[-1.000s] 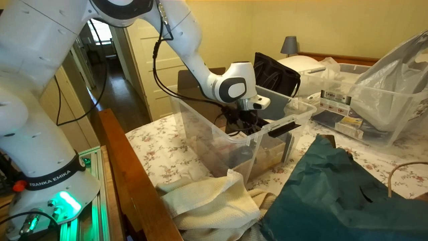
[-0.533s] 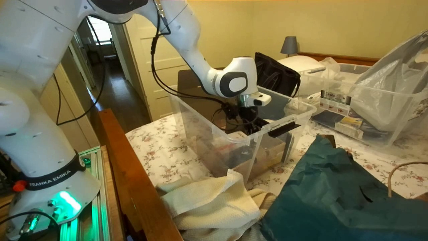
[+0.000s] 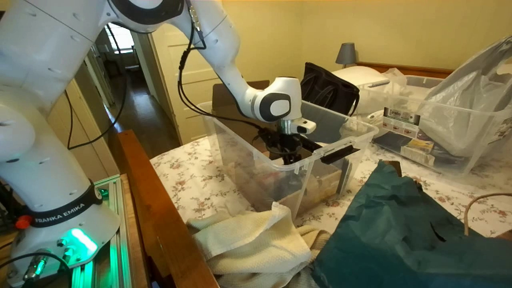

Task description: Remove the black object from the storage box

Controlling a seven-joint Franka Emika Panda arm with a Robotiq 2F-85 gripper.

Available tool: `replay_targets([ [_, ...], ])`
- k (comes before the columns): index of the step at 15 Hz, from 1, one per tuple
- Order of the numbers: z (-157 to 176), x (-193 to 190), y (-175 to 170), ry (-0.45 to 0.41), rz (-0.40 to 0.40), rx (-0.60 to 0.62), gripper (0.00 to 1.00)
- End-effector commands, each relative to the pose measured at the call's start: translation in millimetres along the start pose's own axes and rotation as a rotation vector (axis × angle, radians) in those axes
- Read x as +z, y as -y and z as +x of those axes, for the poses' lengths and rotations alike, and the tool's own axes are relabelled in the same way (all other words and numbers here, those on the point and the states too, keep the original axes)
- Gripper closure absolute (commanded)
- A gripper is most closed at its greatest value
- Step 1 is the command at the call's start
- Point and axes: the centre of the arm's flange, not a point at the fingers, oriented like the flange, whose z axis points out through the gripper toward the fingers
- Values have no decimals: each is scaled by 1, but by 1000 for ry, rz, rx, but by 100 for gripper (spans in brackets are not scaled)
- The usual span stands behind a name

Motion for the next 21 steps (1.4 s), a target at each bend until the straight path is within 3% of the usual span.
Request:
replay_targets([
  [1, -2, 11, 13, 31, 4, -52, 0],
  [14, -13, 46, 45, -13, -5, -34, 0],
  [15, -14, 46, 46, -13, -4, -33, 3],
  [16, -13, 46, 46, -13, -5, -29, 26],
  [18, -13, 45, 46, -12, -3, -24, 30],
  [21, -11, 42, 41, -3, 13, -18, 51],
])
